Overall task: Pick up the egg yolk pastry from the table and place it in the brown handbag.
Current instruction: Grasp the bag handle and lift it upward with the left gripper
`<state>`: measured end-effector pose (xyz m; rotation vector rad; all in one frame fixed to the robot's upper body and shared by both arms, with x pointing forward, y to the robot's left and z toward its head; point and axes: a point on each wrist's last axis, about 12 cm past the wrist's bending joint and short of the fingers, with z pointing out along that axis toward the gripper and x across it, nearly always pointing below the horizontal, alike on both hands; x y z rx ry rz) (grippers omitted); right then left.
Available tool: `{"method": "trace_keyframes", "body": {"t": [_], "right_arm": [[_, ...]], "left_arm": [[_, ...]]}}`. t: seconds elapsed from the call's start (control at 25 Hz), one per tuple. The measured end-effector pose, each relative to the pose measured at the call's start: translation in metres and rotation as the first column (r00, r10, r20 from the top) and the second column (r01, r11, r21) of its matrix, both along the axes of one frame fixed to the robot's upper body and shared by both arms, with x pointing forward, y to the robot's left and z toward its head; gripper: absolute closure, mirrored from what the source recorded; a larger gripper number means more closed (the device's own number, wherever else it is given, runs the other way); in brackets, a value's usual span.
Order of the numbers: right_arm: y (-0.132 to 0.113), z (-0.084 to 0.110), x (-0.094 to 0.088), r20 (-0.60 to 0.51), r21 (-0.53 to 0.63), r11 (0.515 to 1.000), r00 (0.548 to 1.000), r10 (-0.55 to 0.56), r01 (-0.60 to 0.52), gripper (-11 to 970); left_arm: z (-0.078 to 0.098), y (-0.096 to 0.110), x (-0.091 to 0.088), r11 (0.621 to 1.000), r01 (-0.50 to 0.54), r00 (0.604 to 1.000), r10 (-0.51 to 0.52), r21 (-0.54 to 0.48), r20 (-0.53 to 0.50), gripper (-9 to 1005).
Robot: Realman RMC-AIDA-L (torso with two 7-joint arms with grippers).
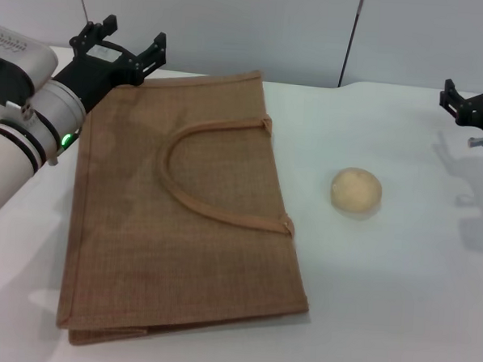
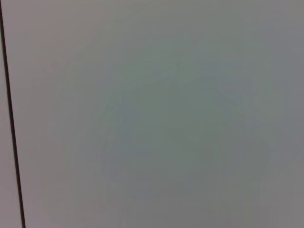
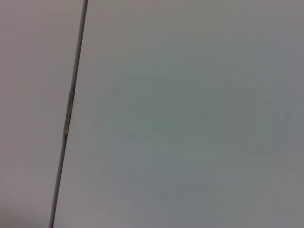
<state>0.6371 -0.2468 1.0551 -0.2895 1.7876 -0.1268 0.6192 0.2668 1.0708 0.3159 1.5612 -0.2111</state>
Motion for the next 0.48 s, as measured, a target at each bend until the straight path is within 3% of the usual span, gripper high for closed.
{"method": "trace_keyframes", "body": {"t": [0.48], "right_arm": [[-0.0001,0.0002,0.0004,-0.002,0.0,1.0,1.0,-0.001,0.001,68]], "left_arm": [[-0.0002,0.0003,0.0001,1.0,-0.002,1.0,0.002,0.003,-0.002,130]]}}
